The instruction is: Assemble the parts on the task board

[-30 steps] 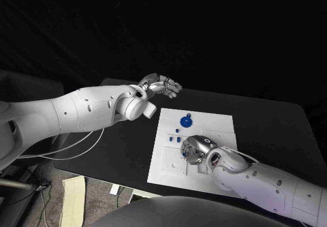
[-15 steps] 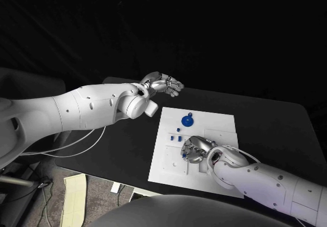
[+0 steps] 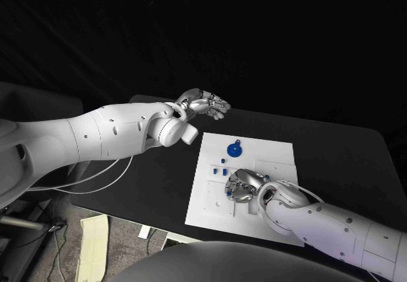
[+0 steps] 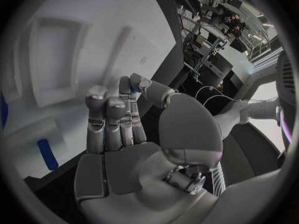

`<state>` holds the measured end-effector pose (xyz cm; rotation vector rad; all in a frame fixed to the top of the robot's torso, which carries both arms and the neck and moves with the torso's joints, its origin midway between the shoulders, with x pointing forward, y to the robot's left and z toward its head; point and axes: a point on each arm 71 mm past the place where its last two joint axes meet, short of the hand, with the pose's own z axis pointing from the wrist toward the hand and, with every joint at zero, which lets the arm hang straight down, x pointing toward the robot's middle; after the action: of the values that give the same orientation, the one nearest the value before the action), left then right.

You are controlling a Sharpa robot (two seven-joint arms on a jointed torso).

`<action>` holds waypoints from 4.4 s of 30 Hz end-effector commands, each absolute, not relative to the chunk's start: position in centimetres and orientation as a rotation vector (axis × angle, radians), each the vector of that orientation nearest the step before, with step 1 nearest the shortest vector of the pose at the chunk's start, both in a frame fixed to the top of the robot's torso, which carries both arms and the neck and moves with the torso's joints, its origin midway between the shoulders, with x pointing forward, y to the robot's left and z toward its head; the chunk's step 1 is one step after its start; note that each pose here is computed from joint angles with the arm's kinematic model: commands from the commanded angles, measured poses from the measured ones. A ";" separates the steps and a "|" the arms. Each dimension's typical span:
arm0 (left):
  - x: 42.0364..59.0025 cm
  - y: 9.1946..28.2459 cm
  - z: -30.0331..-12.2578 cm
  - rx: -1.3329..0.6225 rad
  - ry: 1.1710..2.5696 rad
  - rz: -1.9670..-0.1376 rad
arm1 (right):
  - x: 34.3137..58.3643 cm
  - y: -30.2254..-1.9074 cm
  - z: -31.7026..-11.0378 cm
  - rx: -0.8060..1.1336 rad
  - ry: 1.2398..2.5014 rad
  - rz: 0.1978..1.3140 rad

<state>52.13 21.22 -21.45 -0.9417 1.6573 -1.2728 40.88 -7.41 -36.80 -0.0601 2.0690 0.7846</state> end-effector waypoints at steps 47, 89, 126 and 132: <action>52.3 20.8 -21.3 -0.931 1.652 -1.283 | 41.0 -7.4 -36.8 -0.166 2.040 0.748; 52.3 20.8 -21.3 -0.932 1.653 -1.283 | 41.0 -7.0 -37.0 -0.181 2.050 0.745; 52.2 20.7 -21.3 -0.931 1.655 -1.285 | 41.2 -6.8 -37.2 -0.203 2.057 0.734; 52.2 20.7 -21.3 -0.931 1.655 -1.285 | 41.3 -6.7 -37.3 -0.205 2.053 0.731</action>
<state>52.22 20.90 -21.42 -0.9395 1.6597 -1.2756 41.41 -6.80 -37.11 -0.1830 2.0429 0.7334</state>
